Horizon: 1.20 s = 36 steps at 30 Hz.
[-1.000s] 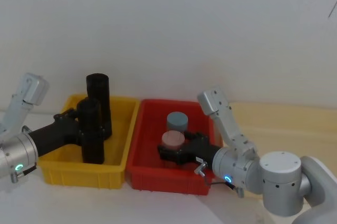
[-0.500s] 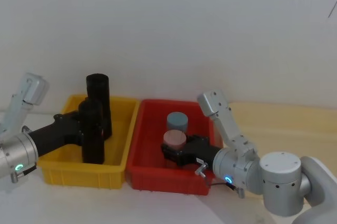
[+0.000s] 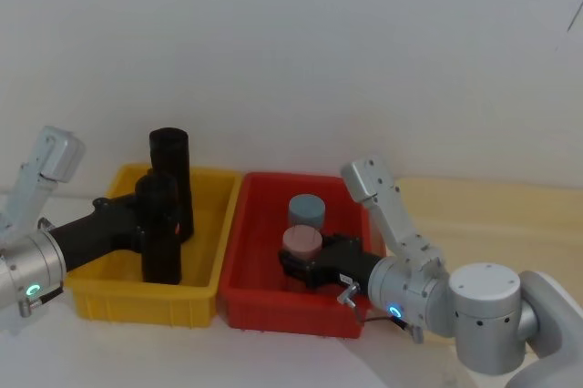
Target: Pick up the garbage bag with the one hand and transfer it to the other hand.
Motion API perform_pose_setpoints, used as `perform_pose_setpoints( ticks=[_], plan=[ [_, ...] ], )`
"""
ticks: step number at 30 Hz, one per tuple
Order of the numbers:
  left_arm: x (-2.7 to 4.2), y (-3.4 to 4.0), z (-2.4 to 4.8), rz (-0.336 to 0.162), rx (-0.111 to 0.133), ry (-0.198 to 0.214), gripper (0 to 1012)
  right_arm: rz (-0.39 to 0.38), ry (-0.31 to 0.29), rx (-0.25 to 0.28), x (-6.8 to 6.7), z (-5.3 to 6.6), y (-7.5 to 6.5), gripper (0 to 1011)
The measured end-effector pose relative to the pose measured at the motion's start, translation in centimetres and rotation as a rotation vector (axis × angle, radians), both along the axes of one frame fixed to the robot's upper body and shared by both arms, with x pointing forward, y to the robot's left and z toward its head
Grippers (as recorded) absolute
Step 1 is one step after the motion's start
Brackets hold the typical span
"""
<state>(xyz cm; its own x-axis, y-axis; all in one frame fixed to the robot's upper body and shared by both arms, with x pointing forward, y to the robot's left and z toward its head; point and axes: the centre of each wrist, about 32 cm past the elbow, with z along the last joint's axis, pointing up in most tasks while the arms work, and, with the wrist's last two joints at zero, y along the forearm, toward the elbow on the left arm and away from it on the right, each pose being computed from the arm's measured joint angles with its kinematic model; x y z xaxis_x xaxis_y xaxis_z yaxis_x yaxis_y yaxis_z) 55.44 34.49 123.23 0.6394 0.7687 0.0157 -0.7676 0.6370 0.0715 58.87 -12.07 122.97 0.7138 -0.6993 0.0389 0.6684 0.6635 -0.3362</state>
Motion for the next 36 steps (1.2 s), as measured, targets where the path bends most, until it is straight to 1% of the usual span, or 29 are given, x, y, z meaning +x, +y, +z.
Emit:
perform_pose_setpoints(
  ticks=[9, 11, 14, 16, 17, 18, 19, 20, 21, 22, 23, 24, 25, 27, 28, 29, 30, 32, 33, 34, 36],
  plan=[
    [-0.03, -0.02, 0.12, 0.001, 0.000, -0.007, 374, 0.005, -0.010, 0.005, -0.1, 0.3, -0.1, 663],
    [-0.04, -0.04, 0.24, 0.001, -0.001, -0.014, 371, 0.007, -0.018, 0.010, -0.2, 0.5, -0.1, 663],
    [-0.08, -0.10, 0.69, -0.002, -0.007, -0.034, 371, 0.010, -0.041, 0.023, -0.4, 1.1, -0.3, 663],
    [-0.08, -0.14, 1.27, -0.006, -0.014, -0.054, 371, 0.012, -0.067, 0.037, -0.6, 1.8, -0.6, 663],
    [-0.07, -0.16, 1.49, -0.008, -0.017, -0.061, 371, 0.012, -0.067, 0.037, -0.6, 1.8, -0.6, 663],
    [-0.05, -0.19, 1.66, -0.011, -0.019, -0.067, 371, 0.013, -0.077, 0.042, -0.7, 2.1, -0.7, 663],
    [-0.01, -0.28, 2.20, -0.020, -0.026, -0.083, 371, 0.014, -0.093, 0.051, -0.8, 2.5, -0.8, 663],
    [0.01, -0.32, 2.44, -0.024, -0.028, -0.090, 371, 0.014, -0.109, 0.059, -0.9, 2.9, -1.0, 663],
    [0.07, -0.42, 2.94, -0.037, -0.035, -0.105, 371, 0.013, -0.120, 0.063, -1.0, 3.2, -1.1, 663],
    [0.11, -0.48, 3.19, -0.043, -0.038, -0.113, 371, 0.012, -0.127, 0.066, -1.1, 3.4, -1.2, 663],
    [0.21, -0.63, 3.78, -0.057, -0.045, -0.129, 371, 0.008, -0.145, 0.072, -1.3, 3.8, -1.5, 663],
    [0.21, -0.63, 3.78, -0.057, -0.045, -0.129, 371, 0.008, -0.145, 0.072, -1.3, 3.8, -1.5, 663],
    [0.26, -0.71, 4.03, -0.065, -0.050, -0.137, 371, 0.005, -0.157, 0.076, -1.4, 4.2, -1.6, 663],
    [0.56, -1.11, 5.13, -0.096, -0.065, -0.167, 371, -0.011, -0.195, 0.086, -1.7, 5.1, -2.2, 663],
    [0.56, -1.11, 5.13, -0.096, -0.065, -0.167, 371, -0.011, -0.195, 0.086, -1.7, 5.1, -2.2, 663],
    [0.77, -1.40, 5.65, -0.116, -0.073, -0.181, 371, -0.022, -0.218, 0.090, -2.0, 5.6, -2.6, 663],
    [0.84, -1.49, 5.80, -0.124, -0.076, -0.185, 371, -0.028, -0.228, 0.092, -2.1, 5.8, -2.8, 663],
    [1.40, -2.24, 6.73, -0.166, -0.091, -0.210, 371, -0.048, -0.258, 0.094, -2.4, 6.5, -3.4, 663],
    [1.40, -2.24, 6.73, -0.166, -0.091, -0.210, 371, -0.055, -0.267, 0.095, -2.5, 6.7, -3.5, 663],
    [1.79, -2.69, 7.10, -0.185, -0.098, -0.219, 371, -0.072, -0.284, 0.094, -2.8, 7.0, -4.0, 663],
    [2.19, -3.10, 7.40, -0.204, -0.104, -0.226, 371, -0.087, -0.300, 0.095, -3.0, 7.4, -4.3, 663]
  ],
)
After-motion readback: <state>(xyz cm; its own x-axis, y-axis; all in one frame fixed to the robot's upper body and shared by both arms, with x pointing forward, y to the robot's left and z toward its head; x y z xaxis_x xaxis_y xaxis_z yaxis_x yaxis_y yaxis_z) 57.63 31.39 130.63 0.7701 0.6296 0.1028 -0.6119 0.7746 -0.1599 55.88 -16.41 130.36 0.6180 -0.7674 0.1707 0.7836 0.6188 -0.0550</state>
